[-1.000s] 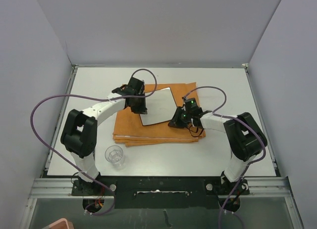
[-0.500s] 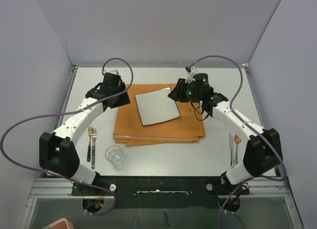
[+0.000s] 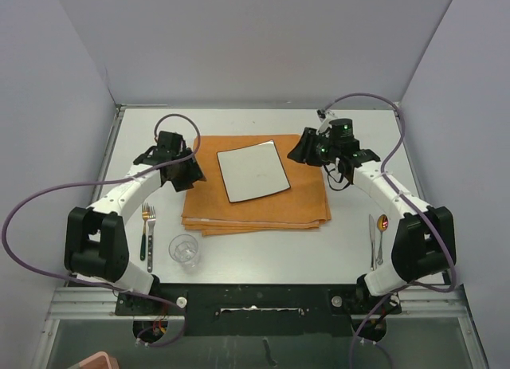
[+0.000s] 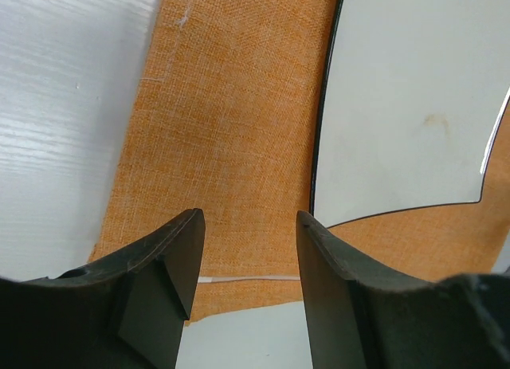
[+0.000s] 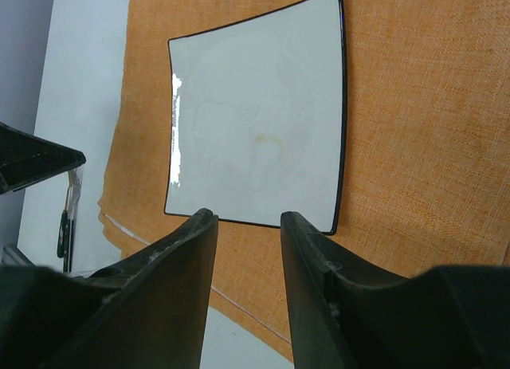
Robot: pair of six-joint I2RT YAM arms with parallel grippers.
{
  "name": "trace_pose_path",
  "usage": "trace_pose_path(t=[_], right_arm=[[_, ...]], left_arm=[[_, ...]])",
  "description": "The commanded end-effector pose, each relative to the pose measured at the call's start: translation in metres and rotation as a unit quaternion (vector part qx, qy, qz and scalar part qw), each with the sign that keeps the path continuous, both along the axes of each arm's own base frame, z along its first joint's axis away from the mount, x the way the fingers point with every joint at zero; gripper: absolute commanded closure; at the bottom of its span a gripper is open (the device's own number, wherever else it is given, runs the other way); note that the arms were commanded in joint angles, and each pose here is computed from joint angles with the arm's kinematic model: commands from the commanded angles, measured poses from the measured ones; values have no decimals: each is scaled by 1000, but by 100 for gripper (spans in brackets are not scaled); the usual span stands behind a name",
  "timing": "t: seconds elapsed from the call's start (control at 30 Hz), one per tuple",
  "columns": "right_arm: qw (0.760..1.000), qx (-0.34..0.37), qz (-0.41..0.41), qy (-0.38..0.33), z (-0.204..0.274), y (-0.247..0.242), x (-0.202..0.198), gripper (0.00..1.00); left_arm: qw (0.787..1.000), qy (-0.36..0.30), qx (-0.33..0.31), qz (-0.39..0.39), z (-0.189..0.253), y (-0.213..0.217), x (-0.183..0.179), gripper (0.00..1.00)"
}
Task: Set the dinner table for one person
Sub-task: Adjust the plate on the napkin.
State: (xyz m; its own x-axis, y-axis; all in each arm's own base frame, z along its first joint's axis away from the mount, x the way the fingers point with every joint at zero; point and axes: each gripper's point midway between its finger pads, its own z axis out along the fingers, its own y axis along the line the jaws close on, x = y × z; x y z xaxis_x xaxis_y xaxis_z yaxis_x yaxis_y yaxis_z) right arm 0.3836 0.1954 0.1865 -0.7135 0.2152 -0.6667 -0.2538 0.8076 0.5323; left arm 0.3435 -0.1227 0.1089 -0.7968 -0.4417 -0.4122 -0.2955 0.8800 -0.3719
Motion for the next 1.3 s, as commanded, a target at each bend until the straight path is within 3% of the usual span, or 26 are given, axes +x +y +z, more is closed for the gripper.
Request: trace_pose_path(t=[0.0, 0.53, 1.0, 1.27], right_arm=[[1000, 6, 8, -2, -3, -4, 6, 61], [998, -11, 6, 61, -58, -10, 6, 60], [994, -16, 18, 107, -100, -6, 8, 60], [991, -17, 25, 129, -121, -5, 3, 61]], left_arm=[[996, -14, -82, 12, -3, -19, 22, 52], [978, 37, -199, 44, -66, -66, 37, 52], [971, 40, -234, 41, -84, -101, 49, 53], [967, 35, -249, 38, -80, -108, 57, 61]])
